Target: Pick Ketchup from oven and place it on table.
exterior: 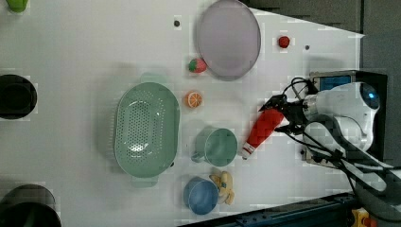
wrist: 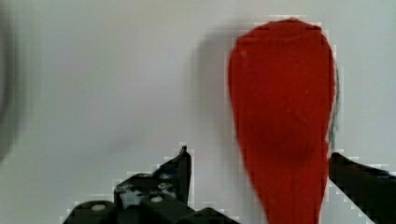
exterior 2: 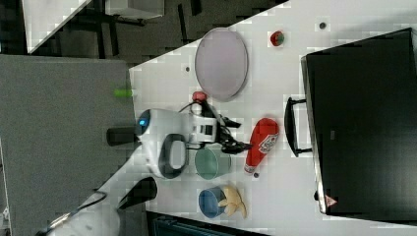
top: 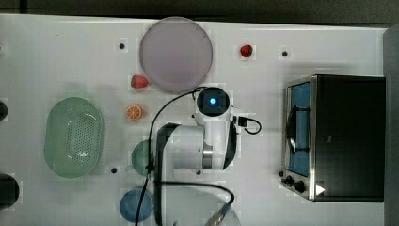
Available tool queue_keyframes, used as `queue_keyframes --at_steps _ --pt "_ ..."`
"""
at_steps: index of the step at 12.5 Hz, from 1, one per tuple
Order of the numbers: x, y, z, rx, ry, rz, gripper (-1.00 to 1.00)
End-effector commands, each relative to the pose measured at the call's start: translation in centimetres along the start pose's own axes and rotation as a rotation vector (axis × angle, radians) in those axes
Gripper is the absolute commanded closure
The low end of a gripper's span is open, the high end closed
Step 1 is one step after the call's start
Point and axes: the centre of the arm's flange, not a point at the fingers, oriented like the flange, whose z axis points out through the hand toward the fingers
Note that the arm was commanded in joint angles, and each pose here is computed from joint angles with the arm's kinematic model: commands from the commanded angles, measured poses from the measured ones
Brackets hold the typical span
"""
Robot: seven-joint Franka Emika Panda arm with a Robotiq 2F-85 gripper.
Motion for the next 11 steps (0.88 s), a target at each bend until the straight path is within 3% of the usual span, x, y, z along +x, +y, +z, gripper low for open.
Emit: queue_keyframes --at_steps 1,7,11 --pt "1.0 -0.8 -16.4 0.223 0.126 0.066 -1.0" --pt "-1.1 3.1 -37.4 0.297 0.158 0.063 -1.0" --pt "-2.5 5.6 -42.2 0.219 0.098 0.061 -1.0"
